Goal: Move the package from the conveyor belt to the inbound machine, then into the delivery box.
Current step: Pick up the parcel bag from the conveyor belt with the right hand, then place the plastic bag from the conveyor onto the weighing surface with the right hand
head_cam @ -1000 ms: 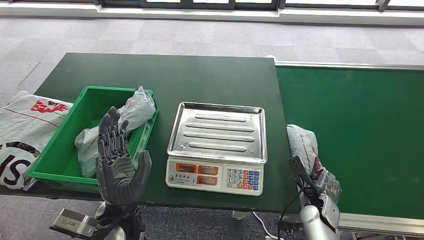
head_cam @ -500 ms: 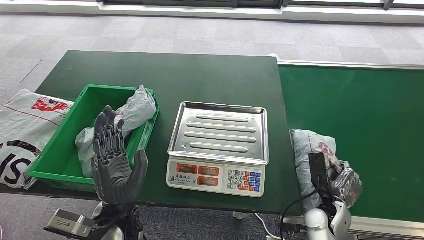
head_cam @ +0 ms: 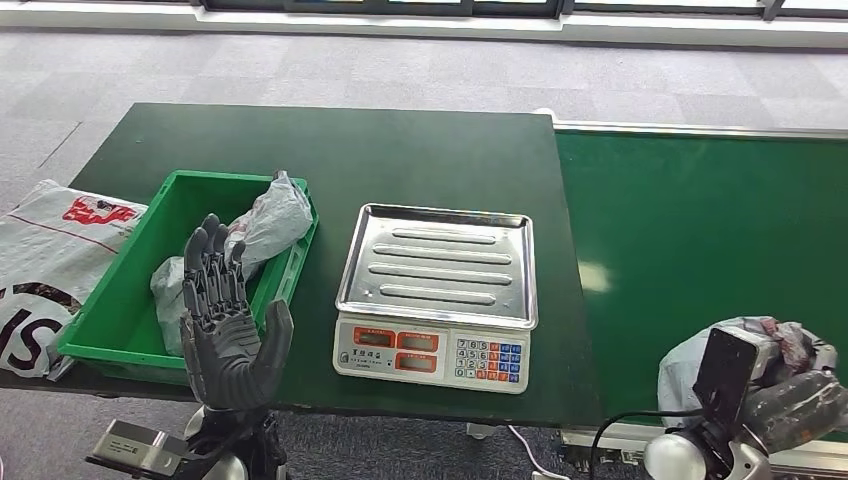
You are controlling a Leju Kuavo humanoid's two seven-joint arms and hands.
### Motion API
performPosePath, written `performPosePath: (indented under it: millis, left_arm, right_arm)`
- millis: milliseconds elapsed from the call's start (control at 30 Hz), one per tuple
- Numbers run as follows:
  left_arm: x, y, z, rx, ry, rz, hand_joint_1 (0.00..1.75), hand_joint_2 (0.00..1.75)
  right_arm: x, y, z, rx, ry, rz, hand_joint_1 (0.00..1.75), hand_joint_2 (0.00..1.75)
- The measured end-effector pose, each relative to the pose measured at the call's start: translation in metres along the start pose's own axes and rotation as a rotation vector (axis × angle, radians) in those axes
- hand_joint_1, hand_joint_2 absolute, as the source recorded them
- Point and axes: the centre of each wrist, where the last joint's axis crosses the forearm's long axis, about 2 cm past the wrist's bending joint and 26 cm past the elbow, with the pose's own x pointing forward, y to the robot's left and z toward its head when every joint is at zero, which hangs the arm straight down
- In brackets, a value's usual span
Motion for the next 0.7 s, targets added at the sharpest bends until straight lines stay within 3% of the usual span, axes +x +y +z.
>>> performPosePath:
  millis: [333,700]
  left_arm:
    - [-0.003,-0.004,-0.003,-0.002,0.0,0.026,0.0,1.75]
    - [-0.015,-0.018,-0.009,-0.039,0.006,0.084,0.0,1.75]
  right_arm:
    - [0.023,0.011,-0.003,-0.022,-0.192,-0.06,1.75,1.75]
    - [0.12,0.074,0.009,0.158,-0.595,-0.174,1.75,1.75]
